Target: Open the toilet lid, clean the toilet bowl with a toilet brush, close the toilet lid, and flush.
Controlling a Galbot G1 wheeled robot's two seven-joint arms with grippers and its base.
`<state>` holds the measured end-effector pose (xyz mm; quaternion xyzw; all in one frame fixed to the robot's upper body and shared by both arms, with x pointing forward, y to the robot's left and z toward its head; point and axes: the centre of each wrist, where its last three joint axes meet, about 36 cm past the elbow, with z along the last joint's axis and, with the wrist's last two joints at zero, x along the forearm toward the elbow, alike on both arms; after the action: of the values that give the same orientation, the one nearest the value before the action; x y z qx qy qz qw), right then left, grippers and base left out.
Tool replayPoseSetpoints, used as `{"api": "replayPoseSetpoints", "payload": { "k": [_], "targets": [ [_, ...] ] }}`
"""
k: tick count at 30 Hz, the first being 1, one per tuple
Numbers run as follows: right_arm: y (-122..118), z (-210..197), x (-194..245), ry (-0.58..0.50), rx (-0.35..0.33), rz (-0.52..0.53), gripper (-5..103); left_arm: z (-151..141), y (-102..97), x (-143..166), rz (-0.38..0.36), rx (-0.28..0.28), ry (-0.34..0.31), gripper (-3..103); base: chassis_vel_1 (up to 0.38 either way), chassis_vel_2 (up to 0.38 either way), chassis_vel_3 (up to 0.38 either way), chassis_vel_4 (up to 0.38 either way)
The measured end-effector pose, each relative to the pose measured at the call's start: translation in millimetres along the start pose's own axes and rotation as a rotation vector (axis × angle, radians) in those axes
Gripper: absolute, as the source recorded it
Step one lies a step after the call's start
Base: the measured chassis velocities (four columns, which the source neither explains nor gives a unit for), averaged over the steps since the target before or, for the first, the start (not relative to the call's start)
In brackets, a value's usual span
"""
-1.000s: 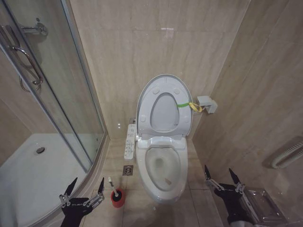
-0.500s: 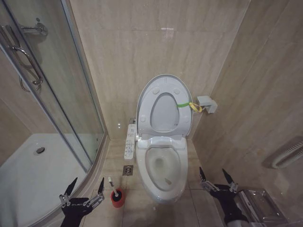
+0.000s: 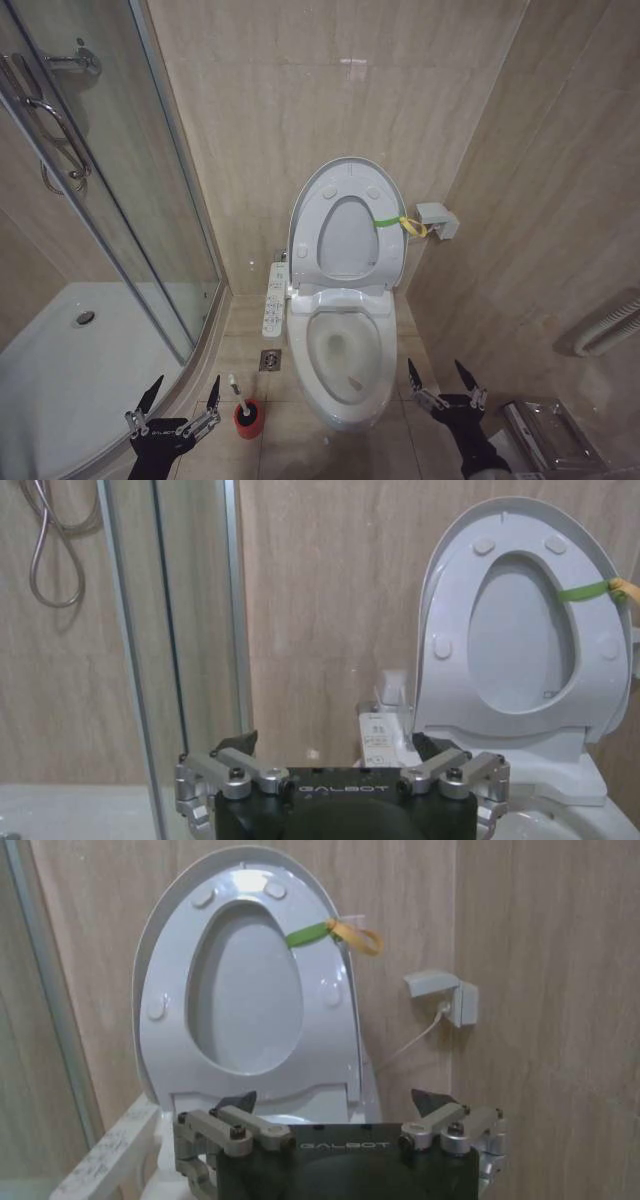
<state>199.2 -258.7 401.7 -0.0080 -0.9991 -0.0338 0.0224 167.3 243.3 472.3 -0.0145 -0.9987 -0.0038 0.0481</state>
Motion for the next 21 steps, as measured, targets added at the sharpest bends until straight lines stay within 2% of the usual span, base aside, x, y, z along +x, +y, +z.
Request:
{"api": "replayPoseSetpoints", "payload": {
  "k": [7, 16, 21],
  "targets": [
    [0.2, 3.6, 2.8, 0.016, 0.008, -0.011, 100, 0.0, 0.0, 0.0, 0.000, 0.000, 0.000, 100, 0.000, 0.000, 0.000, 0.000],
    [17.1, 14.6, 9.5, 0.034, -0.011, -0.026, 100, 0.0, 0.0, 0.0, 0.000, 0.000, 0.000, 100, 0.000, 0.000, 0.000, 0.000],
    [14.1, 8.0, 8.4, 0.013, -0.013, 0.000, 100, 0.0, 0.0, 0.0, 0.000, 0.000, 0.000, 100, 0.000, 0.000, 0.000, 0.000]
  ]
}}
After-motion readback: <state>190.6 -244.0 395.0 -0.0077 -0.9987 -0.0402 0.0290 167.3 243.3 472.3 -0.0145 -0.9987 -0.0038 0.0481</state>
